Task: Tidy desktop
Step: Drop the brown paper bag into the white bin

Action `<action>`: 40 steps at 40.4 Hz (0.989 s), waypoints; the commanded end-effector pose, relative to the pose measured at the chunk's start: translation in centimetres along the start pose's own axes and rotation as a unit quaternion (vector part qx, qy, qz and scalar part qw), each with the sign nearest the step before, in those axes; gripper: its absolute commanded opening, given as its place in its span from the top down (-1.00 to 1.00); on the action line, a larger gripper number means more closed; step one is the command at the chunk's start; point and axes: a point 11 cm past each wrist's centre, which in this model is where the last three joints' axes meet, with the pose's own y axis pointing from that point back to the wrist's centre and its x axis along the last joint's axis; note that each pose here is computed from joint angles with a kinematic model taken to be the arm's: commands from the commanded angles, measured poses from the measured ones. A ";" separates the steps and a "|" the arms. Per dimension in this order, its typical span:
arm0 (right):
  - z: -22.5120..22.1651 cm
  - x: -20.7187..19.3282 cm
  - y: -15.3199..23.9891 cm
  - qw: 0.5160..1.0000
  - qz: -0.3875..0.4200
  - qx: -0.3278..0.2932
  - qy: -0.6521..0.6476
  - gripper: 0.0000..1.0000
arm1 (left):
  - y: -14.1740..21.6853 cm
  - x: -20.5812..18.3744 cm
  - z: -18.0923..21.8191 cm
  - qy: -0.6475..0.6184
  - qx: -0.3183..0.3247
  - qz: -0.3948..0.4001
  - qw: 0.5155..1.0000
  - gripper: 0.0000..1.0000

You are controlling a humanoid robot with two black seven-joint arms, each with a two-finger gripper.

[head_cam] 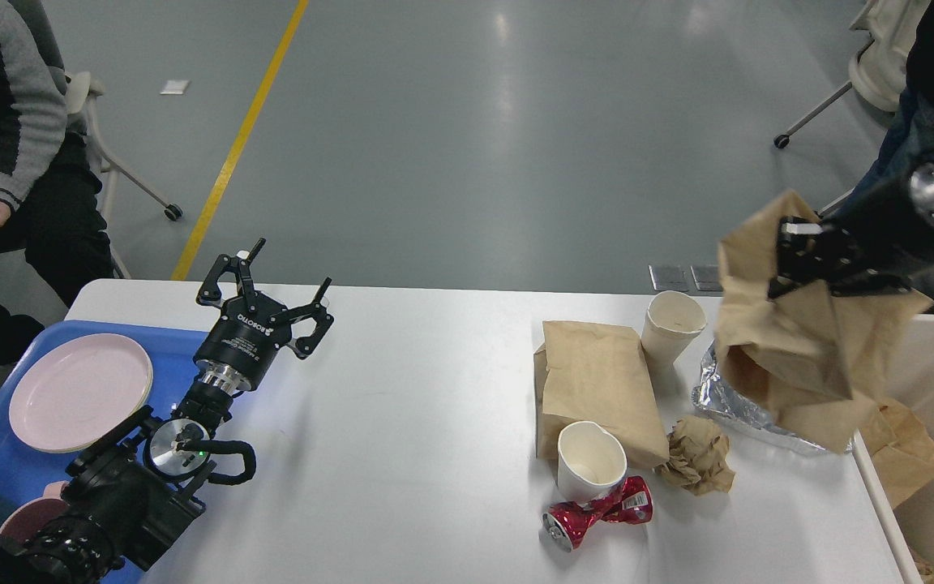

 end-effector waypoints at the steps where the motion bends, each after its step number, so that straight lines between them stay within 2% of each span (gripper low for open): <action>1: -6.0 -0.8 0.5 0.997 -0.022 0.040 0.059 1.00 | 0.0 0.0 0.0 0.000 0.000 0.000 1.000 -0.94; 7: -6.3 -1.0 -0.6 0.997 -0.027 0.035 0.067 1.00 | 0.0 0.0 0.0 0.000 0.000 0.000 1.000 -0.94; 12: -2.6 -0.7 -3.3 0.999 -0.028 0.004 0.039 1.00 | 0.0 0.0 0.0 0.000 0.000 0.000 1.000 -0.94; 21: 7.7 2.9 -7.0 0.997 0.028 -0.069 -0.029 1.00 | 0.0 0.0 0.0 0.000 0.000 0.000 1.000 -0.94; 28: 17.2 3.7 -9.5 0.985 0.067 -0.148 -0.057 1.00 | 0.0 0.0 0.0 0.000 -0.001 0.000 1.000 -0.94; 37: 25.6 2.1 -12.6 0.969 0.120 -0.192 -0.102 1.00 | 0.0 0.0 0.0 0.000 0.000 0.000 1.000 -0.94; 40: 29.3 0.7 -13.8 0.954 0.171 -0.226 -0.095 1.00 | 0.0 0.0 0.0 0.000 0.000 0.000 1.000 -0.94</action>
